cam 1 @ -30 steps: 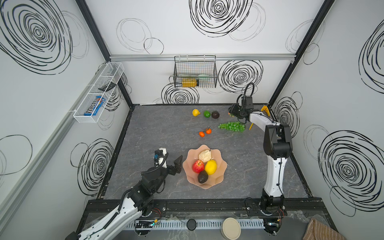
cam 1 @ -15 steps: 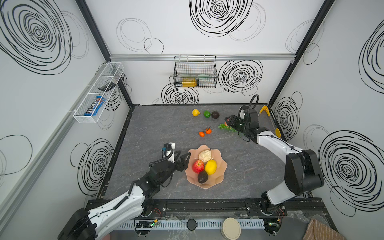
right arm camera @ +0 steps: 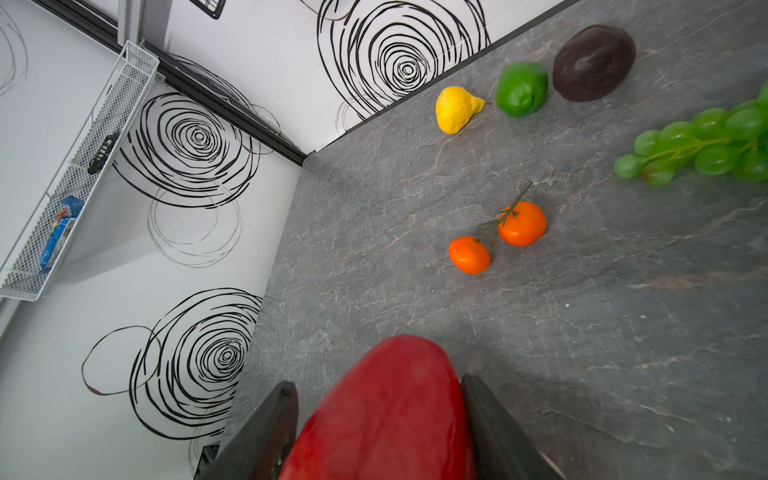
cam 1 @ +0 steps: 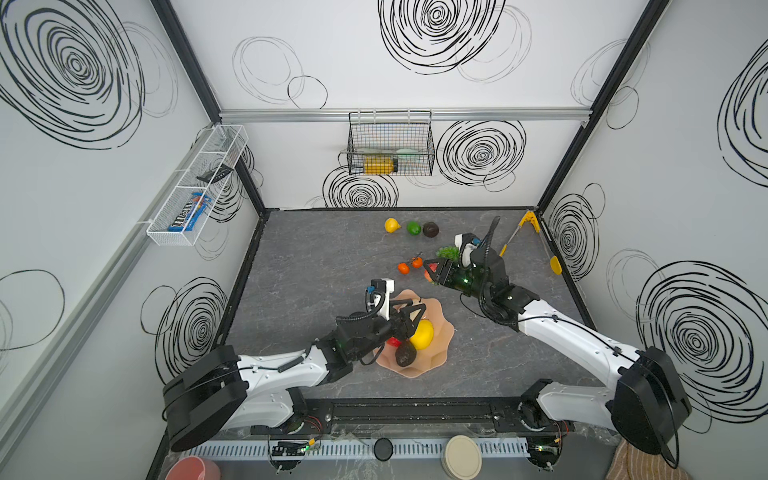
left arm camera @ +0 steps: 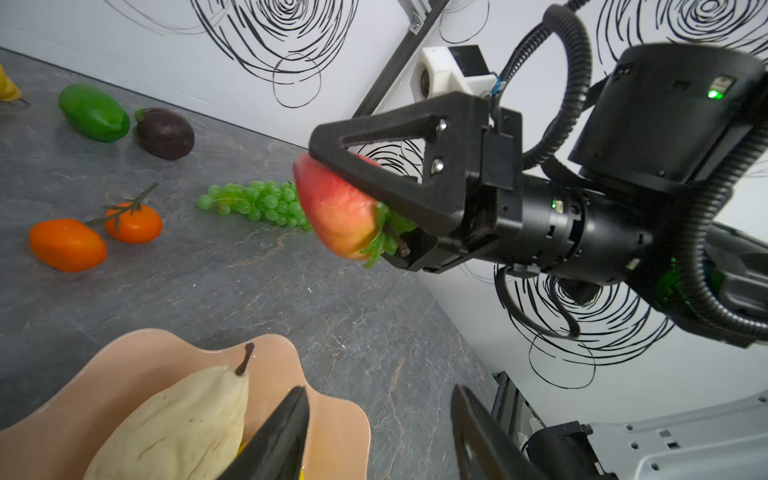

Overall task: Place and organize the fake fruits in the fruit bowl
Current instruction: 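Carry the red mango toward the bowl while the left gripper approaches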

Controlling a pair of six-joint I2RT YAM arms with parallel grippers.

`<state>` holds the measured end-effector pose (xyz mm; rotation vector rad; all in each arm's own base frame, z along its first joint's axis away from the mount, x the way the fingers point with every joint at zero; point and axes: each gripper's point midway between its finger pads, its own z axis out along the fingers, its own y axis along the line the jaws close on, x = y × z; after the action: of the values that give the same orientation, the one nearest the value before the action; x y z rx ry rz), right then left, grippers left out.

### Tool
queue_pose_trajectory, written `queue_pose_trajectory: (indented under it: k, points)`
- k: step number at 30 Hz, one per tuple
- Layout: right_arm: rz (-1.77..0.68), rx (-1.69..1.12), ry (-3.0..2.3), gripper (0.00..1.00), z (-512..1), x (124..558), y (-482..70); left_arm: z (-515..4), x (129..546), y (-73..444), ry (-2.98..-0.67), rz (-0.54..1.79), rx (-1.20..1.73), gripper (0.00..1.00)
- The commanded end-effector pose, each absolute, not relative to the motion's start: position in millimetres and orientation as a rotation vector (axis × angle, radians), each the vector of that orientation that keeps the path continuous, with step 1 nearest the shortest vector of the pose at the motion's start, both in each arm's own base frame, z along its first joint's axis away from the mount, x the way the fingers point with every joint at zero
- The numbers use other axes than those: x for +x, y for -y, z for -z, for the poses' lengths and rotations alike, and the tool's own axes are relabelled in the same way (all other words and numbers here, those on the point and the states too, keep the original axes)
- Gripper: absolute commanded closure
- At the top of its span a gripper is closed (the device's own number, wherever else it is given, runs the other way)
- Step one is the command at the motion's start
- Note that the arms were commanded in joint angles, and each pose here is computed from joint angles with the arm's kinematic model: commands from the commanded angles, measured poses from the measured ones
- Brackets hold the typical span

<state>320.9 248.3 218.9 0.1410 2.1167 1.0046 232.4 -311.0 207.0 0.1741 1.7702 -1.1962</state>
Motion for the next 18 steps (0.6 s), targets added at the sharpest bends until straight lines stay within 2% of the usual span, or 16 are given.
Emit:
queue_pose_trajectory:
  k: [1, 18]
  points:
    - [-1.015, 0.158, -2.062, 0.46, -230.3, 314.5, -250.6, -241.6, 233.2, 322.8, -1.656, 1.307, 0.16, 0.47]
    - [-1.038, 0.055, -2.116, 0.46, -213.5, 286.0, -289.0, -226.6, 241.9, 315.2, -1.672, 1.284, 0.217, 0.63]
